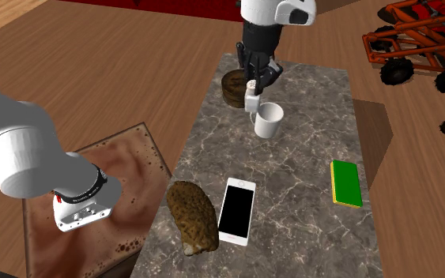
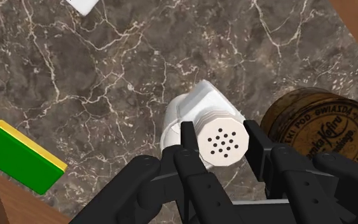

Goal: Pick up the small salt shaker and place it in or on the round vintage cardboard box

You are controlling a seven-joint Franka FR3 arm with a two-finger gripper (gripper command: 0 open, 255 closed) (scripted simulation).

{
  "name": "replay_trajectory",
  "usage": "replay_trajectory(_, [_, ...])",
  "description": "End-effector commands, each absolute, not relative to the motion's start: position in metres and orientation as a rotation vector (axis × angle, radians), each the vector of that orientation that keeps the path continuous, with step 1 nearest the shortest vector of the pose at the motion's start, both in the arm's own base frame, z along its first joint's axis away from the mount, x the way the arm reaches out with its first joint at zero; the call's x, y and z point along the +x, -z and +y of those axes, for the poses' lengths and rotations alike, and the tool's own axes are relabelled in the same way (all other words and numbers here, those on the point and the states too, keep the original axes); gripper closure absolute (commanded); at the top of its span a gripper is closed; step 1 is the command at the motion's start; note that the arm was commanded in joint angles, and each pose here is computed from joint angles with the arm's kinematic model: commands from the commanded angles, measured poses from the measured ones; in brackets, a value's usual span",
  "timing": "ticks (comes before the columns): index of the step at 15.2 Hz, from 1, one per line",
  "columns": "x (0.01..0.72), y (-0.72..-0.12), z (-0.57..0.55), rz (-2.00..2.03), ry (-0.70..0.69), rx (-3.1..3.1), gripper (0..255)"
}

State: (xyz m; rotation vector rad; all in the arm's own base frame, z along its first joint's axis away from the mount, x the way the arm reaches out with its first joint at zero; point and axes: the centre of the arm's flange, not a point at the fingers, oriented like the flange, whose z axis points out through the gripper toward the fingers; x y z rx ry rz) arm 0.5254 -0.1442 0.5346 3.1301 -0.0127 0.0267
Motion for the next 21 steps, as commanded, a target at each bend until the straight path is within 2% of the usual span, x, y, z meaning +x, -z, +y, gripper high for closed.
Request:
replay_trajectory(1, [0.537, -0.539, -0.122, -0.014, -0.027, 3.13, 255])
replay_trajectory(17, [0.649, -0.568, 0.057, -0.014, -0.027, 3.13, 255])
replay_trajectory(21, [0.649, -0.547, 0.057, -0.014, -0.027, 3.13, 255])
